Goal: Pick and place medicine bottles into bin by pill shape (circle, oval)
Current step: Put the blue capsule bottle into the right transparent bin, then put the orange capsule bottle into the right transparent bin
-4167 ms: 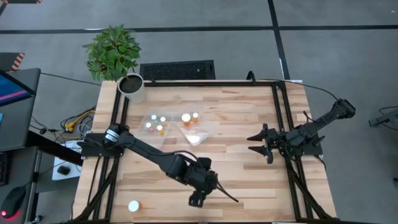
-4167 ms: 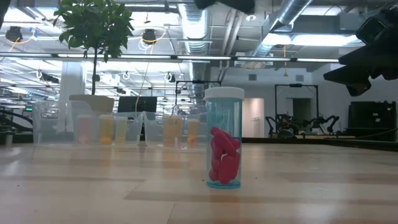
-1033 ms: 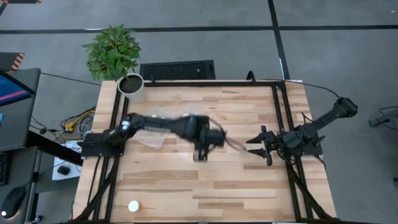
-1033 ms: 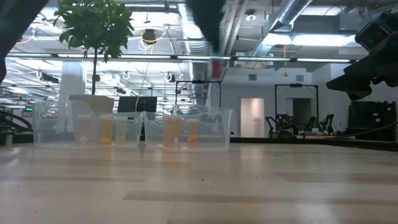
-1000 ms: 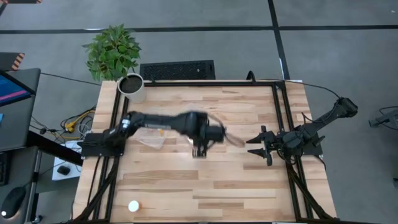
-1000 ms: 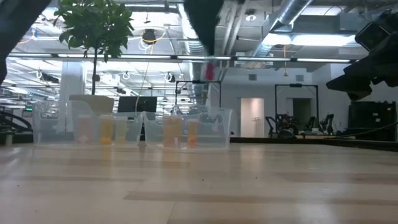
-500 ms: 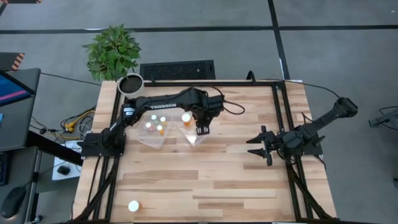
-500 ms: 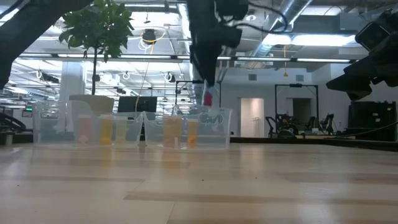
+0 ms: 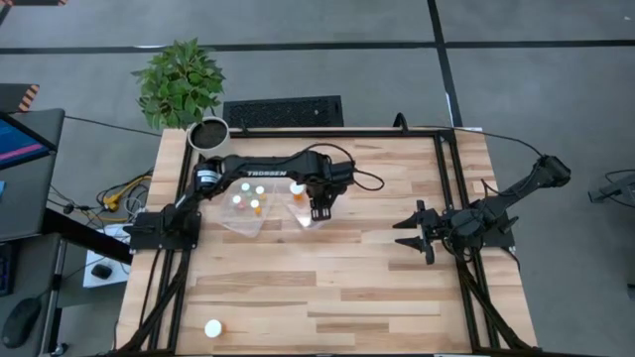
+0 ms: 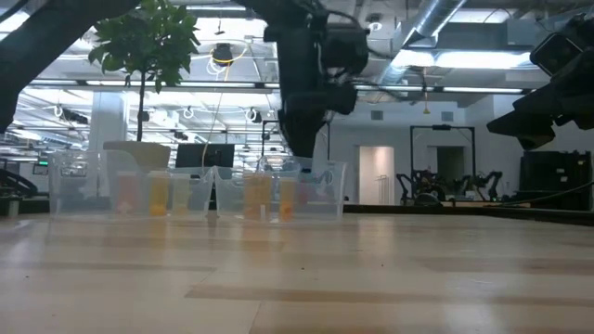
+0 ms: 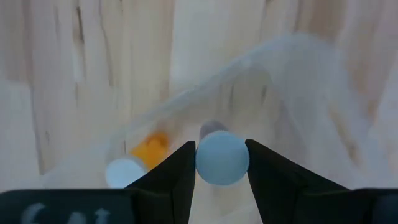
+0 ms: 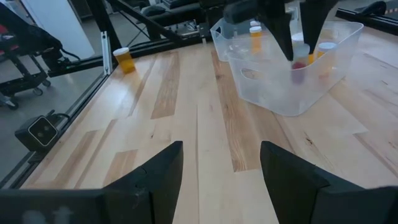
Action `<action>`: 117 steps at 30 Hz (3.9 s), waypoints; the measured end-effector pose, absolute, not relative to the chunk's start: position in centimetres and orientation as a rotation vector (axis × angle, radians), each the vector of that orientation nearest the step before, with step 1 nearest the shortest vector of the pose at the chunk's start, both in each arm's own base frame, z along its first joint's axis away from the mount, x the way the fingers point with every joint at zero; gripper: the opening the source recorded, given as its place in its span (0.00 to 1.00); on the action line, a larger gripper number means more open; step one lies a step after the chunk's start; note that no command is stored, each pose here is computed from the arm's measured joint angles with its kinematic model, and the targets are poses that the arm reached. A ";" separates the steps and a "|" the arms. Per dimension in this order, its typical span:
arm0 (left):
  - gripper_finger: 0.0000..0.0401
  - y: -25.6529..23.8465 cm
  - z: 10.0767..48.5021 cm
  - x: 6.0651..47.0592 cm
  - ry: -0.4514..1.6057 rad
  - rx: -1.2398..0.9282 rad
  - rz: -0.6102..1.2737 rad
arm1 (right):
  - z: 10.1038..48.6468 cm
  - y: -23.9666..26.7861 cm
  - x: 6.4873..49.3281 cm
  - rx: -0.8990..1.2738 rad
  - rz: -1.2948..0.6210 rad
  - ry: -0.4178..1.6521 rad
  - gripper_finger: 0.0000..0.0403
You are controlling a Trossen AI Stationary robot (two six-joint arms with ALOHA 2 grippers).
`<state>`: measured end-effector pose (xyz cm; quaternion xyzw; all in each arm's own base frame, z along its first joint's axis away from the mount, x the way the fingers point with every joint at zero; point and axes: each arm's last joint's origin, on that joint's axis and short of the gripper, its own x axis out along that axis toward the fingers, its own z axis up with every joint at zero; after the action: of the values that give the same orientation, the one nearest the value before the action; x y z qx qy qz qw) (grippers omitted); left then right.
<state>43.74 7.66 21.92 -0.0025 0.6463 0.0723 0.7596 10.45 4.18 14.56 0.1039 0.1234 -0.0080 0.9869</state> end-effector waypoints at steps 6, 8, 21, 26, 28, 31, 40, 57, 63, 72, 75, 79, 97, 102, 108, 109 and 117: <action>0.32 8.5 20.2 43.2 1.409 -0.041 0.160 | 14.6 4.2 10.4 0.209 -0.016 0.248 0.56; 0.32 8.7 19.8 43.1 1.407 -0.046 0.167 | 14.6 4.2 10.4 0.209 -0.016 0.248 0.56; 0.32 9.2 19.5 42.8 1.412 -0.085 0.178 | 14.6 4.2 10.4 0.208 -0.013 0.249 0.56; 0.38 9.2 19.5 42.8 1.415 -0.081 0.184 | 14.6 4.2 10.4 0.207 -0.014 0.249 0.56; 0.41 9.3 19.5 42.8 1.416 -0.073 0.195 | 14.6 4.2 10.4 0.207 -0.013 0.249 0.56; 0.45 9.3 19.5 42.8 1.416 -0.074 0.197 | 14.6 4.2 10.4 0.208 -0.014 0.249 0.56; 0.58 9.1 20.4 42.4 1.405 -0.074 0.202 | 14.6 4.2 10.4 0.208 -0.014 0.249 0.56; 0.62 3.0 29.9 39.4 1.191 -0.138 0.101 | 14.6 4.2 10.4 0.209 -0.014 0.248 0.56; 0.62 -5.5 30.7 38.0 1.243 -0.141 0.020 | 14.6 4.2 10.4 0.208 -0.015 0.248 0.56; 0.62 -17.0 29.5 34.4 1.281 -0.234 0.054 | 14.6 4.2 10.4 0.208 -0.017 0.247 0.56; 0.62 -19.8 29.5 32.8 1.277 -0.292 0.113 | 14.6 4.2 10.4 0.209 -0.017 0.247 0.56; 0.62 -23.1 29.5 30.4 1.244 -0.366 0.205 | 14.6 4.2 10.4 0.211 -0.017 0.248 0.56; 0.82 -31.1 29.2 19.7 1.337 -0.735 0.549 | 14.6 4.2 10.4 0.219 -0.018 0.248 0.56; 0.82 -31.2 29.1 18.4 1.323 -0.724 0.624 | 14.6 4.2 10.4 0.219 -0.018 0.247 0.56; 0.82 -31.1 27.6 17.9 1.328 -0.684 0.669 | 14.6 4.2 10.4 0.219 -0.018 0.247 0.56; 0.82 -31.1 27.1 17.8 1.342 -0.685 0.668 | 14.6 4.2 10.4 0.219 -0.018 0.247 0.56; 0.82 -31.3 22.9 17.6 1.424 -0.690 0.644 | 14.6 4.2 10.4 0.217 -0.018 0.248 0.56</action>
<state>17.55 -31.34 22.93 -0.3045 0.6284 0.2844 0.6569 10.45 4.17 14.56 0.1082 0.1232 -0.0091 0.9864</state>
